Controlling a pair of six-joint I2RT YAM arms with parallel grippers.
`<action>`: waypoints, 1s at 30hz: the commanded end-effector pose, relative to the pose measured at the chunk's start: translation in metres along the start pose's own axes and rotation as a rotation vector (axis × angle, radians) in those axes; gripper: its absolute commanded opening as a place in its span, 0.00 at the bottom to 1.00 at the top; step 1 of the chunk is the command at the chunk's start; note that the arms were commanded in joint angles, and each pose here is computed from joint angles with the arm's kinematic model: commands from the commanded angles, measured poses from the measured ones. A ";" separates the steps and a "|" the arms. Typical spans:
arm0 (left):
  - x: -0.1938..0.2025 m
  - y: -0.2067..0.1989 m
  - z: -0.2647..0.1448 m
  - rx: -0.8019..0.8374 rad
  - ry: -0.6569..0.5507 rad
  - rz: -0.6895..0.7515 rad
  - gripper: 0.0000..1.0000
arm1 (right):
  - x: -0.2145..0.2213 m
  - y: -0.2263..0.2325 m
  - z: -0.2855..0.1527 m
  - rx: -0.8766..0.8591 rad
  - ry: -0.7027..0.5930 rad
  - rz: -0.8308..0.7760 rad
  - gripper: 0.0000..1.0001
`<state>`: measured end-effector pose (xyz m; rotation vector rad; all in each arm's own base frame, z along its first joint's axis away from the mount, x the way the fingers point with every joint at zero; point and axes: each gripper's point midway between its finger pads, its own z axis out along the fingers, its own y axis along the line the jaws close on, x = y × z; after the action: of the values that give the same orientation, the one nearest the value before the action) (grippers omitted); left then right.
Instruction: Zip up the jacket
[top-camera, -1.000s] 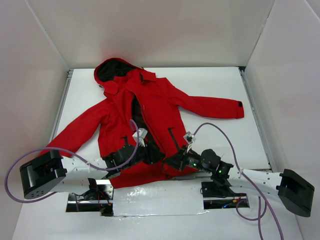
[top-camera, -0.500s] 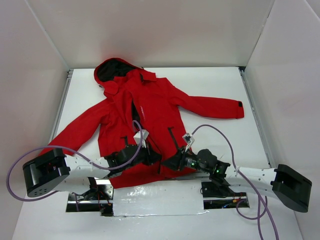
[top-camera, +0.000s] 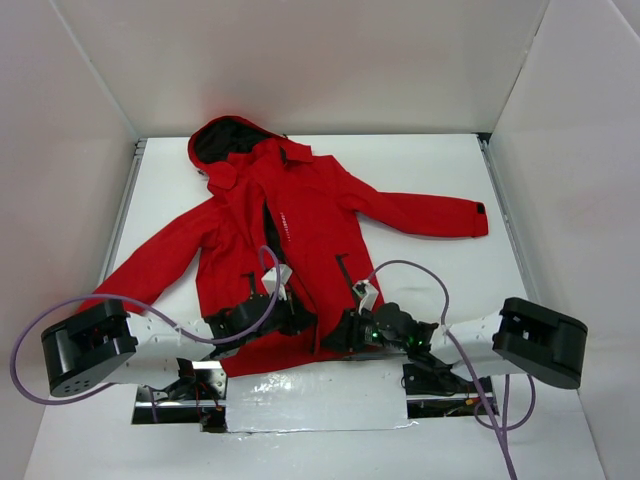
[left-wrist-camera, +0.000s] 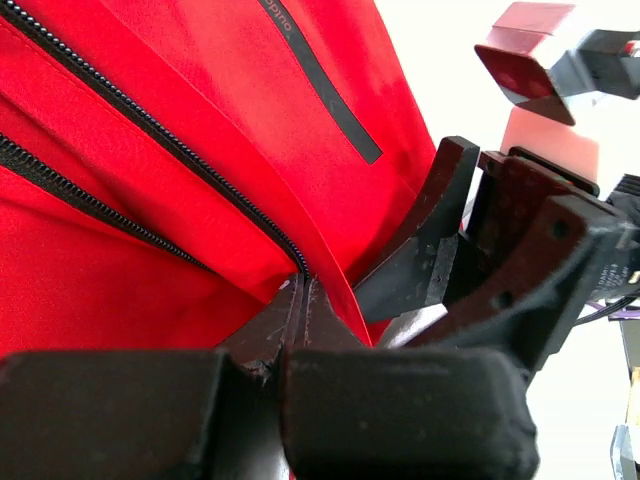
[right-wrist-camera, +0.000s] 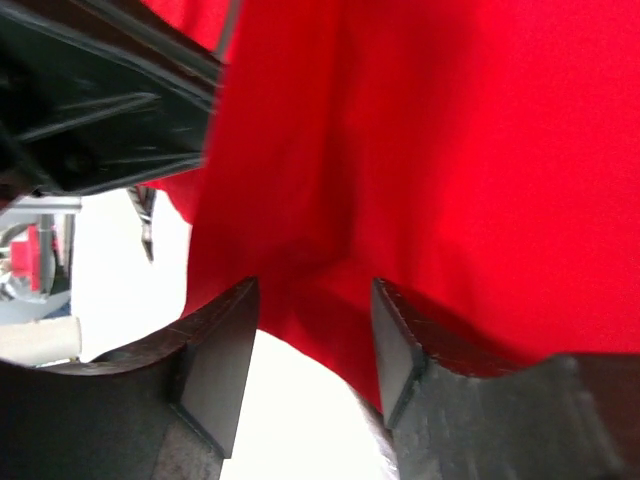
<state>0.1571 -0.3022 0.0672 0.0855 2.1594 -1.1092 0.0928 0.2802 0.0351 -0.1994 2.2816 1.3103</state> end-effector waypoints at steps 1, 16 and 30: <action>-0.010 -0.013 -0.001 0.044 -0.044 -0.007 0.00 | -0.002 0.014 -0.002 -0.070 -0.036 0.016 0.57; -0.005 -0.013 0.006 0.029 -0.030 0.003 0.00 | -0.009 0.018 -0.002 0.066 -0.110 0.002 1.00; -0.005 -0.017 0.001 0.040 -0.038 0.010 0.00 | -0.004 0.031 0.010 -0.018 -0.095 -0.018 0.42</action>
<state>0.1528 -0.3029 0.0592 0.0987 2.1757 -1.0734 0.0895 0.2929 0.0358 -0.1427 2.2777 1.2005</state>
